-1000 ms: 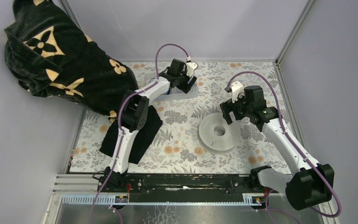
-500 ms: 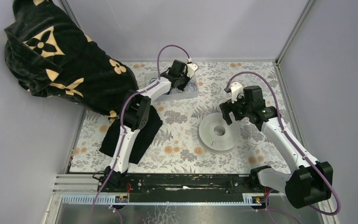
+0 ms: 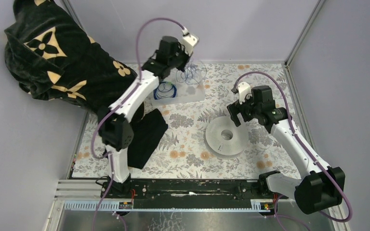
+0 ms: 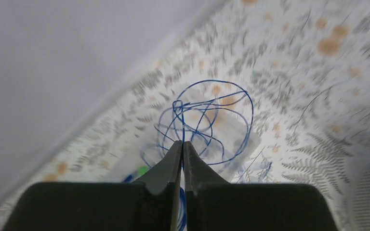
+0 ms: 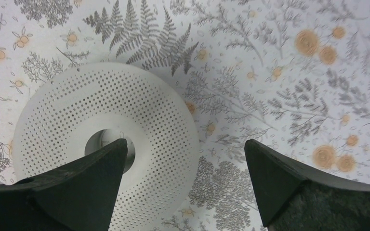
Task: Wrap the cables
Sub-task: Pick up the cable from the storage box, then place the cable at the center of the board.
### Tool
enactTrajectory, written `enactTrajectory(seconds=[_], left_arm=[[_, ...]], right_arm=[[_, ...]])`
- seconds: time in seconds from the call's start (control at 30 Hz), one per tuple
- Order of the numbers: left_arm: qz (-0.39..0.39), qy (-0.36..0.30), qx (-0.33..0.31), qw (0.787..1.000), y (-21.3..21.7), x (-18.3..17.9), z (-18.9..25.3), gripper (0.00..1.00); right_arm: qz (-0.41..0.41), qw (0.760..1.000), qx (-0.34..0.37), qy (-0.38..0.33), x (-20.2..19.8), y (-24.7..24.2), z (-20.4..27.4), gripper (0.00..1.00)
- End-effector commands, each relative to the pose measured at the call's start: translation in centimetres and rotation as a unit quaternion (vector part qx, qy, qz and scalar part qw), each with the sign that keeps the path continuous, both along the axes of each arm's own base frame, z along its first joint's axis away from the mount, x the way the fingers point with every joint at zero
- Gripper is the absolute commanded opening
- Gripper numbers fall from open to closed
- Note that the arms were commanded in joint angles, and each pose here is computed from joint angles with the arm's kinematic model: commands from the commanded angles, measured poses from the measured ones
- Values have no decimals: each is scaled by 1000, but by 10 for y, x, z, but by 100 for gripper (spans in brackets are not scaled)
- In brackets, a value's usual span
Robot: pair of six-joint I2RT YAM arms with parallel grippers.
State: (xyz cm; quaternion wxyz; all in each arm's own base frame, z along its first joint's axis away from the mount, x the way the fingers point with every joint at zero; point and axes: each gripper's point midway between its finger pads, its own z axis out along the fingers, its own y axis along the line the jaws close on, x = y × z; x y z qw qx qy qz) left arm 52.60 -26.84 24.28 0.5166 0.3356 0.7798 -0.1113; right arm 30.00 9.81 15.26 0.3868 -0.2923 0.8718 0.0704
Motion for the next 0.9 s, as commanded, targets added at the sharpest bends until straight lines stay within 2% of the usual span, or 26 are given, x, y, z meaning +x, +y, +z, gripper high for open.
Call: enactTrajectory(seconds=[0.0, 0.2, 0.33, 0.47, 0.6, 0.7, 0.77, 0.87], left_arm=[[-25, -68, -38, 997, 5, -34, 85, 8], [-44, -122, -79, 988, 26, -98, 168, 7], [-100, -110, -88, 985, 31, -151, 164, 7], [-163, -47, -66, 983, 32, -198, 115, 9], [-208, 17, -23, 978, 32, -223, 33, 10], [-253, 54, 3, 966, 23, -240, -27, 12], [-276, 75, 22, 958, 18, -249, -60, 17], [-287, 115, 47, 950, 19, -259, -97, 30]], right_arm=[[13, 998, -2, -62, 21, 2, 51, 99], [32, 995, 25, -94, 28, 14, 94, 99], [67, 993, 51, -85, 24, 29, 111, 99], [109, 988, 72, -77, 16, 42, 117, 99], [151, 982, 101, -61, 11, 59, 109, 99], [173, 976, 124, -37, 8, 72, 95, 99], [180, 975, 132, -16, 6, 79, 83, 99], [175, 975, 133, 9, 5, 85, 65, 99]])
